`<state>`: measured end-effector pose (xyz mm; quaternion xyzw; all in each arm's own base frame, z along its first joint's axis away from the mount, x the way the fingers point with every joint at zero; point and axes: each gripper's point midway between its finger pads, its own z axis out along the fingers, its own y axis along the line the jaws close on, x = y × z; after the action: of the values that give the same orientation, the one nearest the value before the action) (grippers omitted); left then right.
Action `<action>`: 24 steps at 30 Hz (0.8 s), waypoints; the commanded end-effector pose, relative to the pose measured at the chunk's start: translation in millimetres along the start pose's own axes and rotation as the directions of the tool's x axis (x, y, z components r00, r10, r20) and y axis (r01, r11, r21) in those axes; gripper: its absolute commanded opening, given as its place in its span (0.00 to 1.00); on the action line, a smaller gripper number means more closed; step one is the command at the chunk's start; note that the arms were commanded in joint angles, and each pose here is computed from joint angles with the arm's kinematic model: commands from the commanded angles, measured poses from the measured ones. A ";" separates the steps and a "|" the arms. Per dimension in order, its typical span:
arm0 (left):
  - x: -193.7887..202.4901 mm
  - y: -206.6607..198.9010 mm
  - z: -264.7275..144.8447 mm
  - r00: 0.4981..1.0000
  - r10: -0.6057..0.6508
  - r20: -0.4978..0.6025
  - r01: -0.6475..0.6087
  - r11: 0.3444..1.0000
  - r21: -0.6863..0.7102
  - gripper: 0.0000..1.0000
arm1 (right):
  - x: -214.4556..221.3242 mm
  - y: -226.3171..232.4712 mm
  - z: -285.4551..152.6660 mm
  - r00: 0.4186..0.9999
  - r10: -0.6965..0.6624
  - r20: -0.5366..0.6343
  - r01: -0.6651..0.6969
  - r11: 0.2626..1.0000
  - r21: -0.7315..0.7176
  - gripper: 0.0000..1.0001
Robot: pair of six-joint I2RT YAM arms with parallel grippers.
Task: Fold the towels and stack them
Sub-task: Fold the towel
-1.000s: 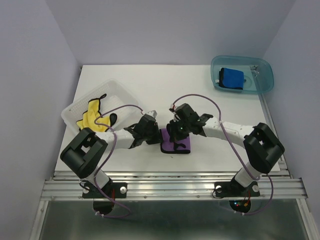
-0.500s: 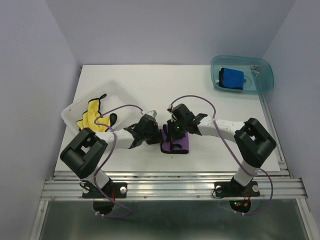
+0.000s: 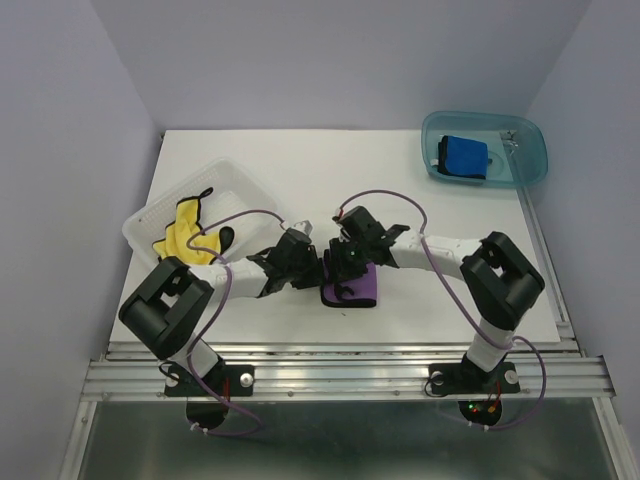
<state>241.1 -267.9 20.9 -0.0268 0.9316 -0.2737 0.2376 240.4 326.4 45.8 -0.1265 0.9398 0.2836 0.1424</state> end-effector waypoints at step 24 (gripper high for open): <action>-13.3 -39.8 -45.0 0.992 0.060 0.111 -0.070 0.994 0.089 0.95 | -102.8 -10.0 -121.4 0.859 -0.328 0.394 0.304 0.945 0.124 1.00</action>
<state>228.3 -258.6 63.5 -0.0282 0.9161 -0.2843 0.2812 278.2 289.8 147.3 -0.2178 0.8814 0.2649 0.3250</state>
